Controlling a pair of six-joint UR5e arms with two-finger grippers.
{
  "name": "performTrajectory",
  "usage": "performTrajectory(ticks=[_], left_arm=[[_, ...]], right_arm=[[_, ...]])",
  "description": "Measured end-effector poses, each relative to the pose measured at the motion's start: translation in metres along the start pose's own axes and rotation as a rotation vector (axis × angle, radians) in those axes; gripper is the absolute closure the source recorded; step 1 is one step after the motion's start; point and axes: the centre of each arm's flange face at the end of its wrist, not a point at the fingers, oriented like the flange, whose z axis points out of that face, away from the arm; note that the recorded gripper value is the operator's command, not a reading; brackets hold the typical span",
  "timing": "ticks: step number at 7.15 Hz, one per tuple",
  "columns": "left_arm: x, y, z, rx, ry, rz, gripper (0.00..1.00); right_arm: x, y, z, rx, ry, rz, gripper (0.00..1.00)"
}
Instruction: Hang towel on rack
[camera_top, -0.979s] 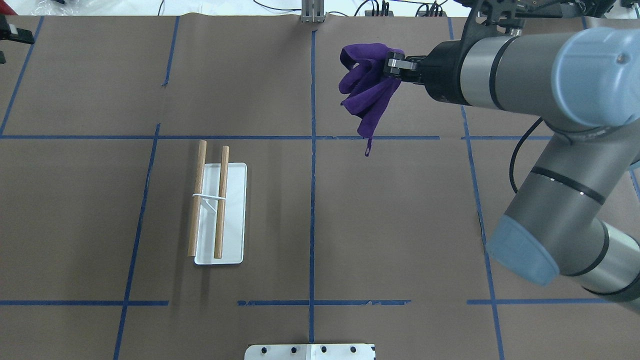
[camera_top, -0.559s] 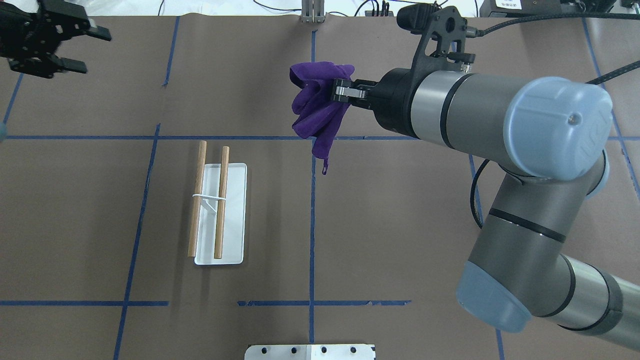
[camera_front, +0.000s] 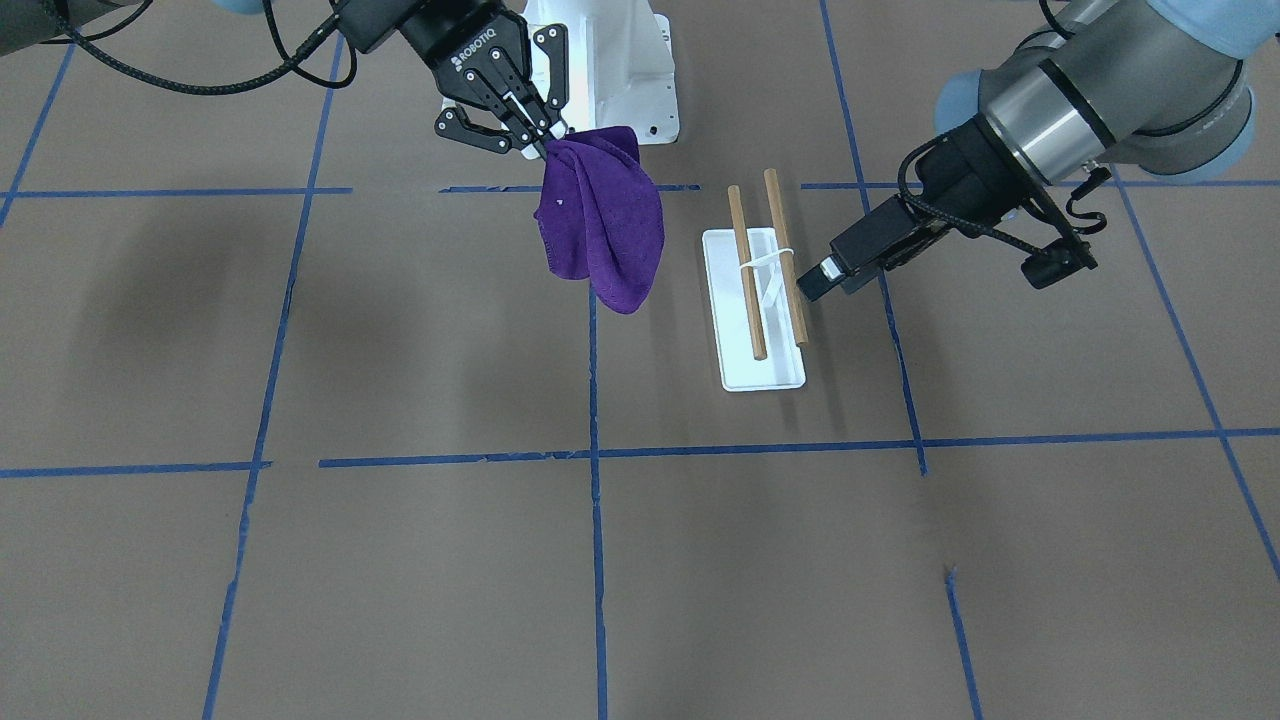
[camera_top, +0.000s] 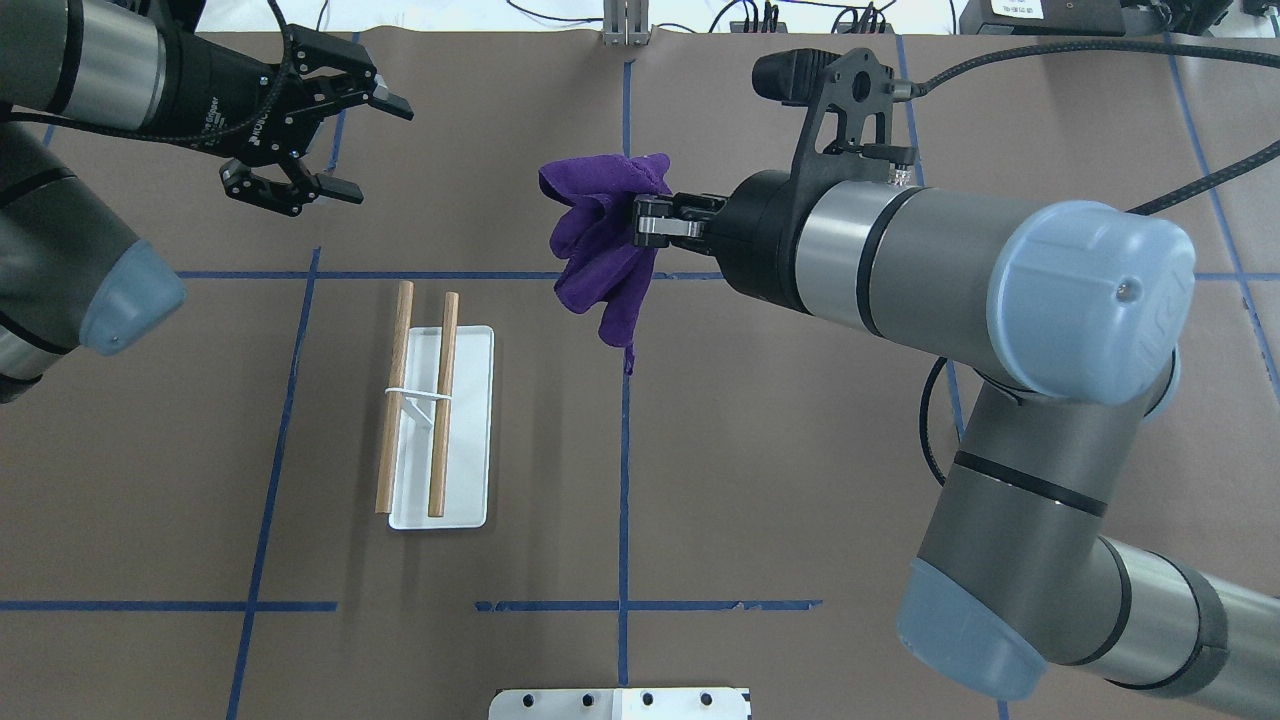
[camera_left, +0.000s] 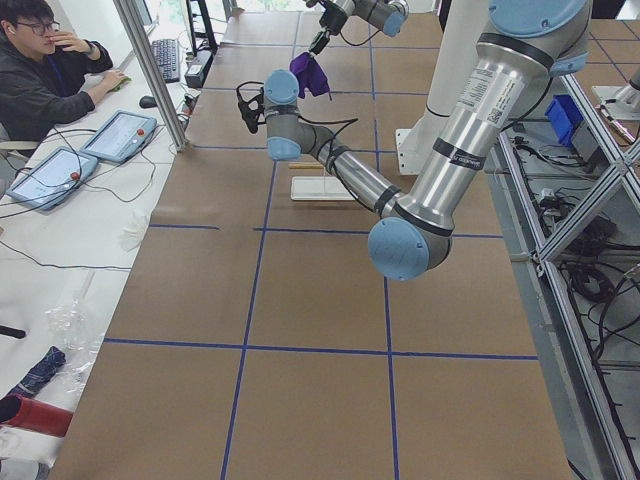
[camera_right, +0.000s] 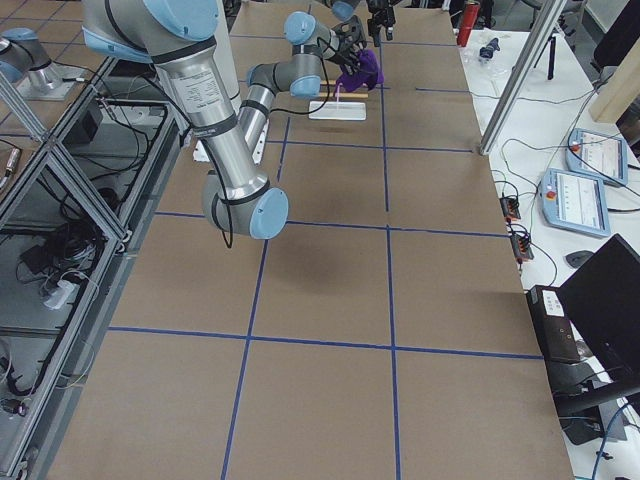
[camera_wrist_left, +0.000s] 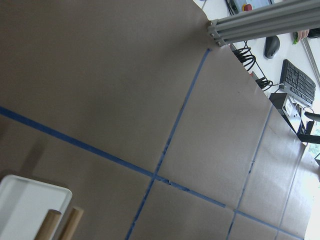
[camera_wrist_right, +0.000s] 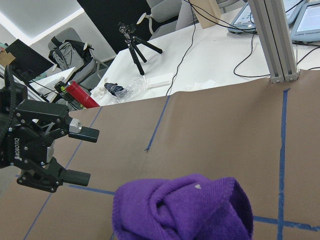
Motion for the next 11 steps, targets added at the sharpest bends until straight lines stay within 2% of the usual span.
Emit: performTrajectory(ticks=[2,4,6,8,10,11], left_arm=[[0.026,0.036,0.024,-0.068,0.018,-0.064,0.00],[0.042,0.053,0.038,-0.100,0.026,-0.067,0.00],[0.056,0.062,0.054,-0.119,0.028,-0.063,0.00],[0.067,0.067,0.060,-0.109,0.046,-0.060,0.00],[0.072,0.071,0.069,-0.102,0.053,-0.063,0.17],[0.073,0.073,0.074,-0.100,0.055,-0.064,0.32]], right_arm=[[-0.001,0.003,0.001,0.003,0.000,-0.002,1.00],[-0.002,0.004,0.001,0.002,-0.002,-0.002,1.00],[-0.003,0.004,0.000,0.001,-0.003,-0.002,1.00],[-0.005,0.005,-0.002,0.002,-0.008,-0.002,1.00],[-0.006,0.006,-0.002,0.000,-0.013,0.000,1.00],[-0.006,0.006,-0.002,-0.001,-0.013,-0.001,1.00]])
